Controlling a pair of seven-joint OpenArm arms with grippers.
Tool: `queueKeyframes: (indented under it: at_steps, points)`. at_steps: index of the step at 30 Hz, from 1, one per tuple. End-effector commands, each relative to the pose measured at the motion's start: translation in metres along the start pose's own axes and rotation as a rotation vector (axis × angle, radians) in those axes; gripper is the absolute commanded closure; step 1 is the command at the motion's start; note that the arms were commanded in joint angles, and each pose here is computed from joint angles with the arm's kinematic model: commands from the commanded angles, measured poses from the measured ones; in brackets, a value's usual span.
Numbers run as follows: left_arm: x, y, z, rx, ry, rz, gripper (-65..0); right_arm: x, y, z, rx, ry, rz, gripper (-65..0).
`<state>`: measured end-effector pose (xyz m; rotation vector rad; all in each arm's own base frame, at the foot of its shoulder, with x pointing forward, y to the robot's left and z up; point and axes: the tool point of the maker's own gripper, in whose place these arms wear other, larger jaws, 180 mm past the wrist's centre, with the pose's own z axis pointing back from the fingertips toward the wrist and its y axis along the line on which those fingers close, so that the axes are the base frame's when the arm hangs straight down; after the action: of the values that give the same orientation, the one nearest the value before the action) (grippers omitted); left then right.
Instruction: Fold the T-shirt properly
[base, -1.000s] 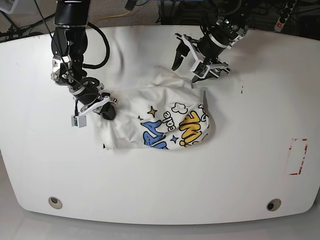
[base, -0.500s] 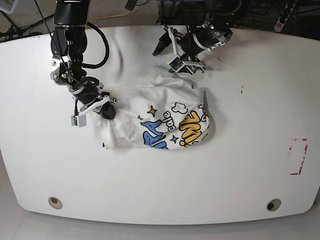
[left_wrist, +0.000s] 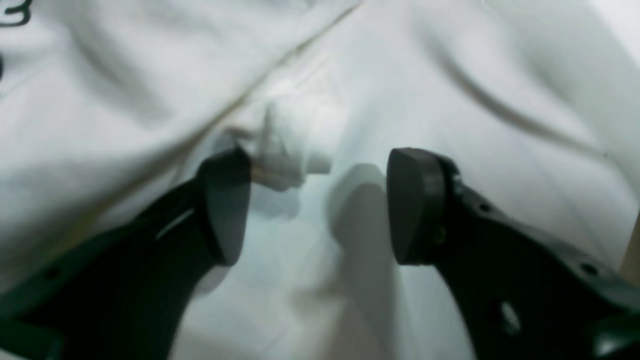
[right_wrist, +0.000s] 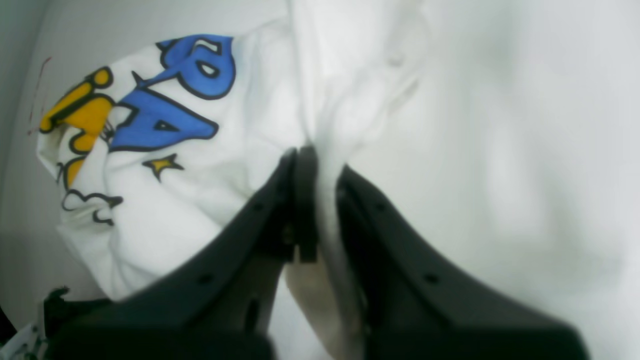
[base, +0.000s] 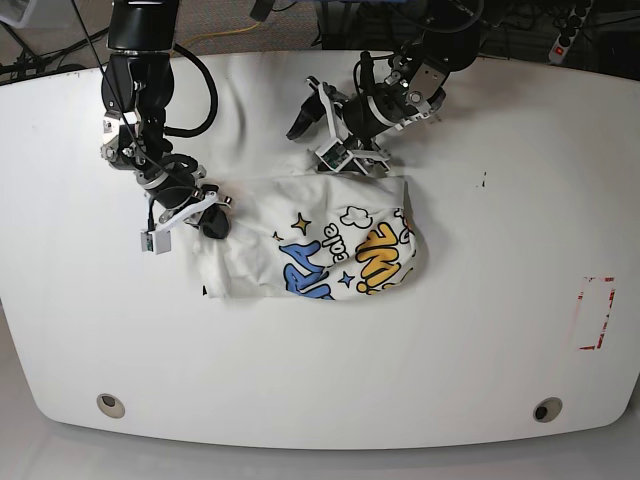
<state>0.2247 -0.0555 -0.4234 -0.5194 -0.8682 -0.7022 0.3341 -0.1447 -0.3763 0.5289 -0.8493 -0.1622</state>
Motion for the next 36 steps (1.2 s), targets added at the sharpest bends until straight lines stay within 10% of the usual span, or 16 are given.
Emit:
queueKeyframes:
  at_steps: [1,6,17,36]
  points:
    - [-0.010,0.015,-0.001,0.053,0.058,0.001,-24.0,0.021,0.007,0.003,0.026,-0.058,0.020,0.0]
    - [-0.019,0.030,-0.003,0.126,0.083,0.031,0.0,0.021,0.006,0.003,0.024,-0.058,0.022,0.0]
    - [-0.006,0.045,0.043,0.210,0.026,0.003,0.0,0.036,0.017,0.022,0.035,-0.103,0.091,0.0]
    - [0.015,0.189,0.195,0.749,-0.001,0.072,-0.1,0.140,0.035,0.035,0.054,-0.305,0.253,0.0]
